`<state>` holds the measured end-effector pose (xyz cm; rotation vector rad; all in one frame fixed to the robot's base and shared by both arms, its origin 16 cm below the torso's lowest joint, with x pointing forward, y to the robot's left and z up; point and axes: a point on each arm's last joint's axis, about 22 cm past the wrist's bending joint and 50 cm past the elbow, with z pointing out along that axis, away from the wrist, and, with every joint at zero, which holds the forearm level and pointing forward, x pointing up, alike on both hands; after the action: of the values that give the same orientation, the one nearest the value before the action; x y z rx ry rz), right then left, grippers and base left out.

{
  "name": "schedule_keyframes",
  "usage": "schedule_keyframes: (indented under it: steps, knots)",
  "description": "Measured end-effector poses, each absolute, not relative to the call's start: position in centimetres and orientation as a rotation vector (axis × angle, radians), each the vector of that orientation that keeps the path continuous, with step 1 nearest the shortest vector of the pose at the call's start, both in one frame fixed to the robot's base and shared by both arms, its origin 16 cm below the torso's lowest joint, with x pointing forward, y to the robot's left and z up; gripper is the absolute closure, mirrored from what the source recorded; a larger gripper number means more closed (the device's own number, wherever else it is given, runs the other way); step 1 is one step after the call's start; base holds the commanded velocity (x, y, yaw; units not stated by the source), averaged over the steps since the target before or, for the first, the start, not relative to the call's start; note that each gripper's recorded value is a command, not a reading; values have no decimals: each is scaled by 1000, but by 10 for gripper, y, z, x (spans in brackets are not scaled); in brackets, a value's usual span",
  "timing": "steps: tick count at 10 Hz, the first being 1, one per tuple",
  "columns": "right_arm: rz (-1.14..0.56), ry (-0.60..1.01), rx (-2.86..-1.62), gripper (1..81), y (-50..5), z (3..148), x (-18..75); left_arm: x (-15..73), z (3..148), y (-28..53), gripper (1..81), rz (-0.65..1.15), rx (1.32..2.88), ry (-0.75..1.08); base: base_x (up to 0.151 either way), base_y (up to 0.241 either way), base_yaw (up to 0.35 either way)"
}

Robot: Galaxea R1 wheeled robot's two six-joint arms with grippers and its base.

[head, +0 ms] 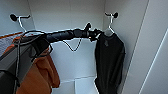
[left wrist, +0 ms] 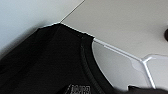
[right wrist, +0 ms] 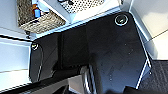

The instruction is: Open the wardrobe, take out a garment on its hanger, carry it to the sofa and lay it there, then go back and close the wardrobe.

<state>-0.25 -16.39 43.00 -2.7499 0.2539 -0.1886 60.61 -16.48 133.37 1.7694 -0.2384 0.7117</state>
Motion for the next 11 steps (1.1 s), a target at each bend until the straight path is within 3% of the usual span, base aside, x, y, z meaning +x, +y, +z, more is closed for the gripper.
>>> schedule_keyframes:
  steps: [11]
  knots:
    - [-179,251,-2771,10,-155,426,0,590,1397,-205,10,777,1590,-246,0,0,0]
